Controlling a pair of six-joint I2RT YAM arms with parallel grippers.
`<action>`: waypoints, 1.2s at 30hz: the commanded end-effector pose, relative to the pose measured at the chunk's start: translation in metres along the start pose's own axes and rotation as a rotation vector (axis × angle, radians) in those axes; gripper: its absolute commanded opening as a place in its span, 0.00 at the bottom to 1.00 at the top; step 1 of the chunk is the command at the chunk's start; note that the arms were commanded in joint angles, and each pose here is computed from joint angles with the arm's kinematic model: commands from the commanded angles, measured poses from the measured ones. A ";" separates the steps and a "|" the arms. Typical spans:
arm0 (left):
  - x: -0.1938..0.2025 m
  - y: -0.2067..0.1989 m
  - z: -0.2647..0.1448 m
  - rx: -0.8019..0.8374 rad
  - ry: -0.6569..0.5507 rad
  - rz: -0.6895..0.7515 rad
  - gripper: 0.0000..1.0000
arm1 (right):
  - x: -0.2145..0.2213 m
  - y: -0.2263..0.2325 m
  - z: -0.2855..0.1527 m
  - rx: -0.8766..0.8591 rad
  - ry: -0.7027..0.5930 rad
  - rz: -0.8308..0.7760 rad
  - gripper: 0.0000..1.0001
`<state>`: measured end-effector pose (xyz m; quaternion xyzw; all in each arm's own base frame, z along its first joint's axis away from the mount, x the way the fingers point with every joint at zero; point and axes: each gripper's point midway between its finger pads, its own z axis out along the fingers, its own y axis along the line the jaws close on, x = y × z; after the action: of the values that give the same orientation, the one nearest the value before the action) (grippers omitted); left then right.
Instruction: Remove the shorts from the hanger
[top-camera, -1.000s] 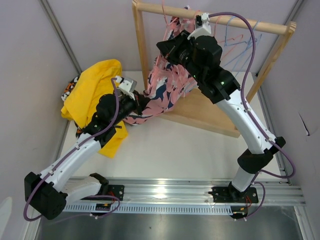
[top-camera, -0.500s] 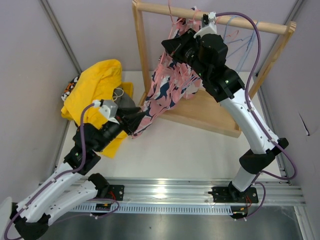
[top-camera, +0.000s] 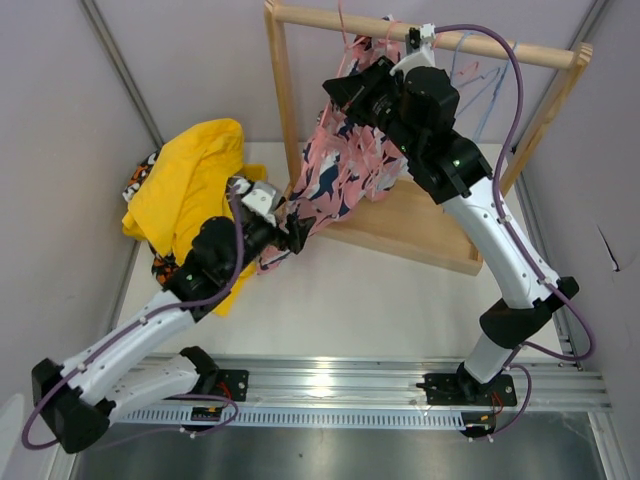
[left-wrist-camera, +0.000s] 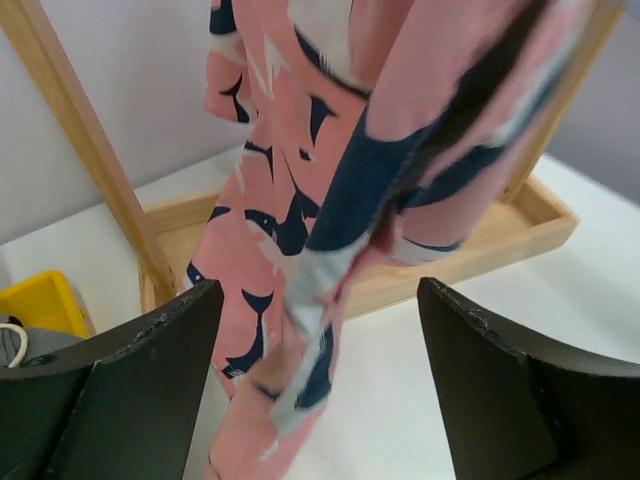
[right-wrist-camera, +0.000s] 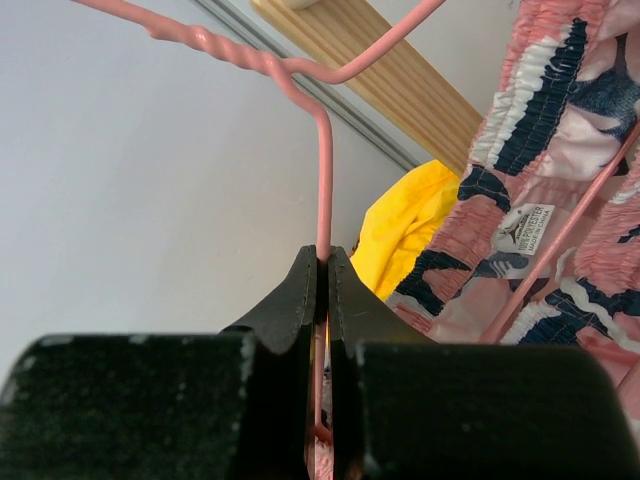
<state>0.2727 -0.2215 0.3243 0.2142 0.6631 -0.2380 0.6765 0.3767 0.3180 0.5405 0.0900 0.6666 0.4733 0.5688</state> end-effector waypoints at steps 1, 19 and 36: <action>-0.039 0.015 0.023 -0.047 -0.097 0.087 0.84 | -0.045 0.047 -0.034 -0.143 -0.103 0.039 0.00; 0.061 -0.062 -0.047 0.113 -0.004 -0.196 0.00 | -0.083 0.027 -0.021 -0.135 -0.142 0.067 0.00; 0.051 -0.055 -0.052 -0.064 -0.012 -0.180 0.00 | -0.059 0.021 -0.016 -0.173 -0.017 0.217 0.00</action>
<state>0.1841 -0.2354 0.2392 0.1551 0.6914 -0.3068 0.6354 0.3891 0.2973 0.5367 0.1253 0.6813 0.5450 0.4723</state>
